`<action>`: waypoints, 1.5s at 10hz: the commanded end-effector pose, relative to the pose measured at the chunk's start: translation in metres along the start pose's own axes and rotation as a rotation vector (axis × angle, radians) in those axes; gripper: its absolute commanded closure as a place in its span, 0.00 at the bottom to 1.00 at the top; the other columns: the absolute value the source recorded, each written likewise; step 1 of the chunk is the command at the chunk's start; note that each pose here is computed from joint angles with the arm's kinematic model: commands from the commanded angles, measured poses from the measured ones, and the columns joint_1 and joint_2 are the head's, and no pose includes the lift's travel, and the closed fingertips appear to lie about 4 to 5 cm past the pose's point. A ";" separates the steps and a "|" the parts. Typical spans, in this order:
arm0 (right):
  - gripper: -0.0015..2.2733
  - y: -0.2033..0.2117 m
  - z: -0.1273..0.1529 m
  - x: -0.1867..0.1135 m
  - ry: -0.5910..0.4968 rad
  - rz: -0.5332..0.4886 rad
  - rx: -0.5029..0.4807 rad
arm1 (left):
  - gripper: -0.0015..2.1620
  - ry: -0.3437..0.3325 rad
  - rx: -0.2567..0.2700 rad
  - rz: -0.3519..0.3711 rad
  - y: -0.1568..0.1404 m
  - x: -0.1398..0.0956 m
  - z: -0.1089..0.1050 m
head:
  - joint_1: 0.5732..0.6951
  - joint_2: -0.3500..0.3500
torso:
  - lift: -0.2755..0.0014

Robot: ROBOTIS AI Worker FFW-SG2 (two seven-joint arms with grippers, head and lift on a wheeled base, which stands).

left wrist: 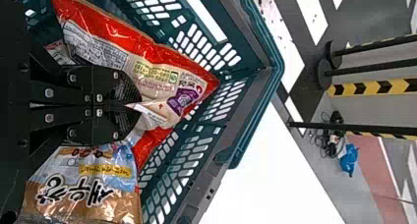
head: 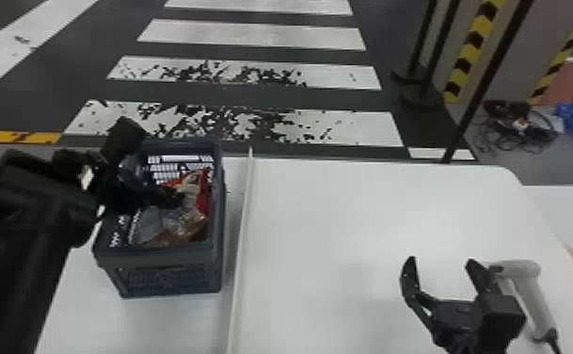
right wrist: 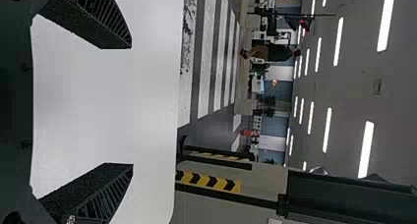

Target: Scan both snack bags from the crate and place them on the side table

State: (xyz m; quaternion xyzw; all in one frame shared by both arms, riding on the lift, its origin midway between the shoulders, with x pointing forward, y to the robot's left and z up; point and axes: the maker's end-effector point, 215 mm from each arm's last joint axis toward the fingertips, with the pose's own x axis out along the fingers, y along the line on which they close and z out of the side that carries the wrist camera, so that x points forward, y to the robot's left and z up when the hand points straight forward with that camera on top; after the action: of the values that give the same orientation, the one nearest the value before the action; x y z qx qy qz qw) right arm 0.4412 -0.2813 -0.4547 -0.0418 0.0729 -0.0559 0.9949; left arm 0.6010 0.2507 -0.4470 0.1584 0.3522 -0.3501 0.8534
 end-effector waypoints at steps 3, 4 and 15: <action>0.03 0.005 -0.001 0.000 0.004 0.008 -0.017 | 0.99 -0.106 -0.047 0.003 0.004 -0.026 -0.005 | 1.00 0.47 | 0.64; 0.03 0.005 -0.002 0.000 0.007 0.008 -0.018 | 0.99 -0.136 -0.056 0.016 0.005 -0.036 -0.005 | 1.00 0.48 | 0.64; 0.03 0.009 -0.003 0.000 0.014 0.009 -0.034 | 0.99 -0.528 -0.172 0.194 0.021 -0.119 0.082 | 1.00 0.53 | 0.64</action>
State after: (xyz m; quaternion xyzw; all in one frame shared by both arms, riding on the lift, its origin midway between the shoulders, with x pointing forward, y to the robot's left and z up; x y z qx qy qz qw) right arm 0.4415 -0.2725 -0.4579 -0.0586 0.0803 -0.0503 0.9938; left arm 0.5976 0.2867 -0.3138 0.0319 0.1349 -0.2613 0.9552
